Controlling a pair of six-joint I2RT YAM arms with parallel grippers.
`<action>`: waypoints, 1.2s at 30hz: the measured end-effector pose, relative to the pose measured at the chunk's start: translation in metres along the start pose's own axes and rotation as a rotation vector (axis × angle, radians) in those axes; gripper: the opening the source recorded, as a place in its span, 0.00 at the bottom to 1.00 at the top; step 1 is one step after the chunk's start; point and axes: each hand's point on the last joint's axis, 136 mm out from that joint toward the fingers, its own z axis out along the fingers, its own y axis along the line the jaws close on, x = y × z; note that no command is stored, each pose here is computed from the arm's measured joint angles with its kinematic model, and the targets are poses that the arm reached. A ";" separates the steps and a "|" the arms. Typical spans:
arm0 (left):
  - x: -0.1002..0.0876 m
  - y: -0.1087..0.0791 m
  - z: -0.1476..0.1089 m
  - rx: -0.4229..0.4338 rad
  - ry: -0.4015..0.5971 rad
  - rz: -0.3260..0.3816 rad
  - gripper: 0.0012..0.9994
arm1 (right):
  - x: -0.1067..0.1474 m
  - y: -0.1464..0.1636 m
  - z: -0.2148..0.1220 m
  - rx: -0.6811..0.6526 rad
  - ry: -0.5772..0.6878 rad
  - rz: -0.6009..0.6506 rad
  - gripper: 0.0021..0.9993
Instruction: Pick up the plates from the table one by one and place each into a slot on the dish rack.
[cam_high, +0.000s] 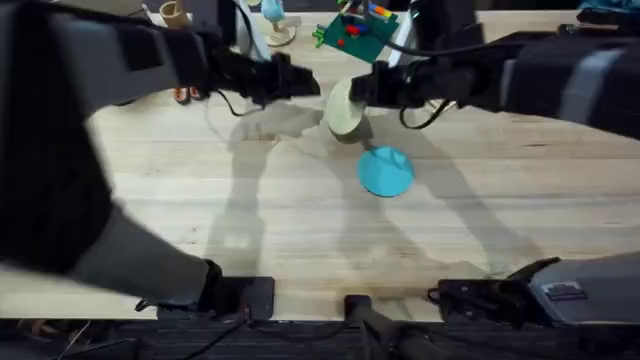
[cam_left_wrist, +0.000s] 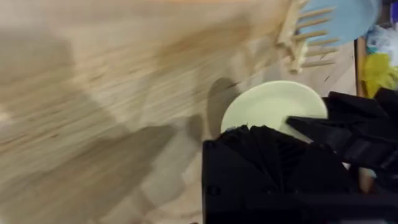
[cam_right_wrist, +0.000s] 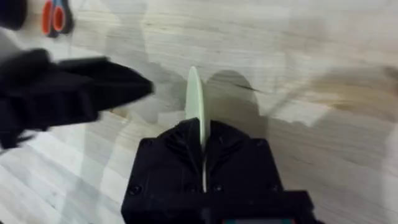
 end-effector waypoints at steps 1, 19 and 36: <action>-0.005 -0.010 -0.010 -0.010 -0.024 0.031 0.04 | -0.003 0.001 -0.008 0.000 -0.012 -0.023 0.03; 0.045 -0.094 -0.107 -0.336 -0.042 0.478 0.04 | -0.025 -0.021 -0.138 0.122 -0.065 -0.290 0.03; 0.061 -0.093 -0.120 -0.533 0.022 0.731 0.97 | -0.061 -0.040 -0.200 0.248 -0.084 -0.529 0.03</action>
